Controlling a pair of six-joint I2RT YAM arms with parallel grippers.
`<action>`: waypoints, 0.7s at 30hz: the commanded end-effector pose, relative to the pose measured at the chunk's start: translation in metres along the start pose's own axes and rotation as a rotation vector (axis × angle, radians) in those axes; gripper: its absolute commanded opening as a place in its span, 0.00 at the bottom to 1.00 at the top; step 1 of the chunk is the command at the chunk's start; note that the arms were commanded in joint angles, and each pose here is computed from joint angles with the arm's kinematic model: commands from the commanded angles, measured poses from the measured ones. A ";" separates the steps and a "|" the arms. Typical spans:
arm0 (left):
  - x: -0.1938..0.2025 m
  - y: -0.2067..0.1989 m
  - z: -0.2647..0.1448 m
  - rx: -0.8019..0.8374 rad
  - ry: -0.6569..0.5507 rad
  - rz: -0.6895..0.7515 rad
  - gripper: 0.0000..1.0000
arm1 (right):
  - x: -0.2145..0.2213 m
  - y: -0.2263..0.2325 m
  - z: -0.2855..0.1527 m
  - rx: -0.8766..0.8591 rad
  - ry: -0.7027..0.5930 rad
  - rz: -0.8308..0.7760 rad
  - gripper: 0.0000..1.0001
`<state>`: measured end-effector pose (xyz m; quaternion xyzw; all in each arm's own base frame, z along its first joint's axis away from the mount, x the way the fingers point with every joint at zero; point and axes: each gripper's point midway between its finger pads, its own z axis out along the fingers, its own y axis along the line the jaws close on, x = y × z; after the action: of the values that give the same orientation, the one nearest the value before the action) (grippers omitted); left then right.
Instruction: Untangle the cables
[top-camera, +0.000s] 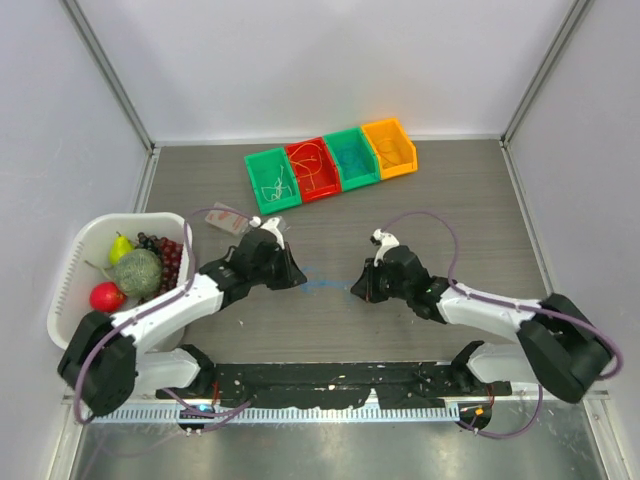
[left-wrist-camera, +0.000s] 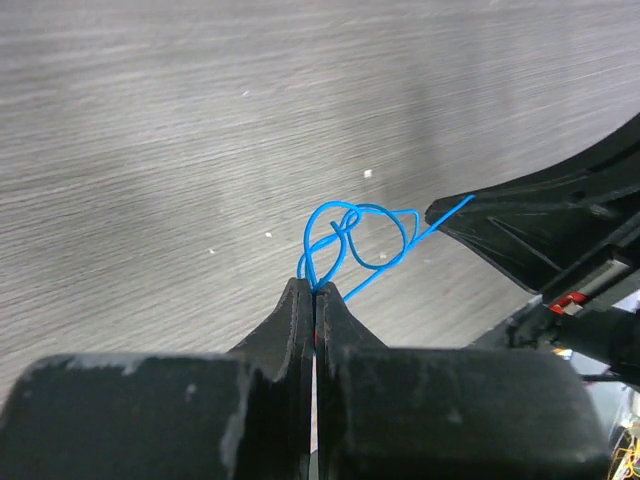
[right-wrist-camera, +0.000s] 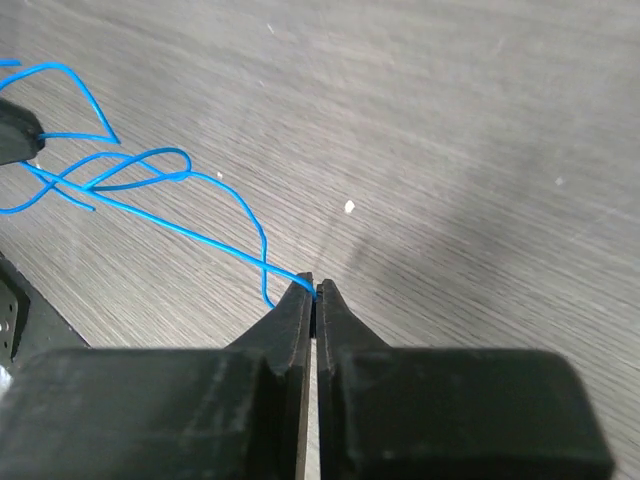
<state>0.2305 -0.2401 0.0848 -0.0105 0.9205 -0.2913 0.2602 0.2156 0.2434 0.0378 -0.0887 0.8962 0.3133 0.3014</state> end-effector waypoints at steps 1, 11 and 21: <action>-0.017 0.016 -0.031 -0.088 -0.107 0.024 0.00 | -0.019 -0.036 -0.029 0.264 -0.069 -0.075 0.08; 0.002 0.008 -0.038 -0.048 -0.023 -0.051 0.00 | -0.034 -0.090 -0.064 0.685 -0.112 -0.036 0.24; 0.023 0.018 -0.048 -0.059 0.034 -0.052 0.60 | -0.051 -0.071 -0.064 0.614 -0.197 -0.085 0.24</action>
<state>0.2048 -0.2173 0.1032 -0.0393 0.9249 -0.2843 0.2494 0.2440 0.1450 0.0531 0.0107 0.9286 0.0063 0.3708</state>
